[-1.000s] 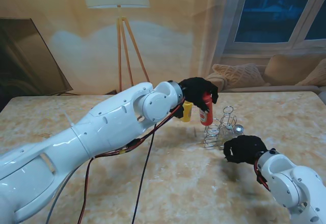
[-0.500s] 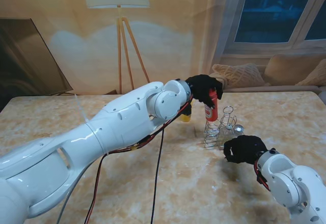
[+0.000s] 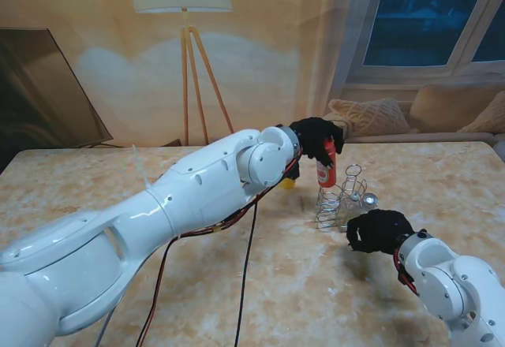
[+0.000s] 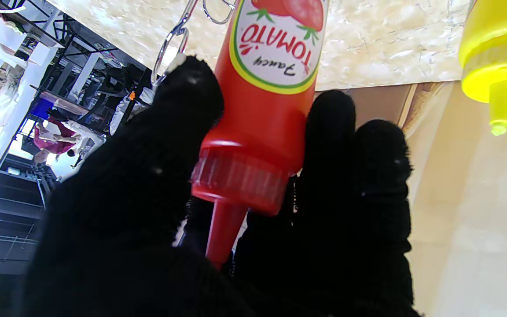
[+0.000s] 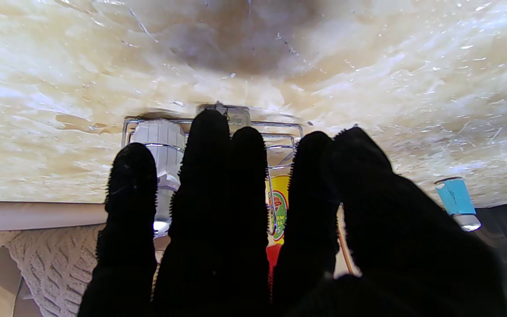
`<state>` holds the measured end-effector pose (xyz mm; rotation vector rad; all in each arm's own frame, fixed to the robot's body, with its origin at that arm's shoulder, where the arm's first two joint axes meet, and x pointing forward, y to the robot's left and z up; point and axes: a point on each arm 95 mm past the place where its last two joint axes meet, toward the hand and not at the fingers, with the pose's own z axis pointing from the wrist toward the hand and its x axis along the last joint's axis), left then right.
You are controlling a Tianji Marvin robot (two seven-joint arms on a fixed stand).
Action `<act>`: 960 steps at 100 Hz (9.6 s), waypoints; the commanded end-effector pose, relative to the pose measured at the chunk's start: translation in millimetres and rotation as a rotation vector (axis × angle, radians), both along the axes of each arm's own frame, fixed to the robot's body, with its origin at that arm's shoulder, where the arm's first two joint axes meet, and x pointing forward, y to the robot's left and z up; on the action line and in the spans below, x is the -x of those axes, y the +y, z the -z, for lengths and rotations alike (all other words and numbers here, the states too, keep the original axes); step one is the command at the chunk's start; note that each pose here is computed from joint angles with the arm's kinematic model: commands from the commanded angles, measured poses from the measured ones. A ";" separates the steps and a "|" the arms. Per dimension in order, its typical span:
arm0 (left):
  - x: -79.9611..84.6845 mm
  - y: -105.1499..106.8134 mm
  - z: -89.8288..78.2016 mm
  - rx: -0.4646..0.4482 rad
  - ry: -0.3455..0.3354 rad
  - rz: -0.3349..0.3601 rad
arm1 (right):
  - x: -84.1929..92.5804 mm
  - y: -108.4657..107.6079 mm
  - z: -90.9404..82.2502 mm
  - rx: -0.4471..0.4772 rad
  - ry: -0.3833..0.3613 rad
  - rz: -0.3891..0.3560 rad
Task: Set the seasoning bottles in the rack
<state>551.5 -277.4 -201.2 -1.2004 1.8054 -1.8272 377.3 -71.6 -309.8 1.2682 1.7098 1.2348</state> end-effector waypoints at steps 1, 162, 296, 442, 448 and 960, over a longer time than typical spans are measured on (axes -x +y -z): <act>2.1 -8.8 -1.6 0.003 0.012 0.008 | 2.9 1.8 5.4 0.002 0.024 -0.007; 5.5 -33.3 43.0 -0.081 0.083 0.078 | 1.8 1.4 5.8 0.004 0.026 -0.007; 7.0 -34.4 68.5 -0.173 0.050 0.159 | 0.8 1.6 6.4 0.011 0.018 -0.005; 6.7 -31.6 63.3 -0.202 0.024 0.233 | -1.2 1.4 6.1 0.007 -0.003 0.001; 6.4 -30.6 61.6 -0.197 0.020 0.229 | -1.2 1.5 6.1 0.006 -0.003 0.001; 148.5 233.2 141.1 0.141 -0.023 -0.341 | -243.1 126.5 -78.6 0.062 -0.019 -0.344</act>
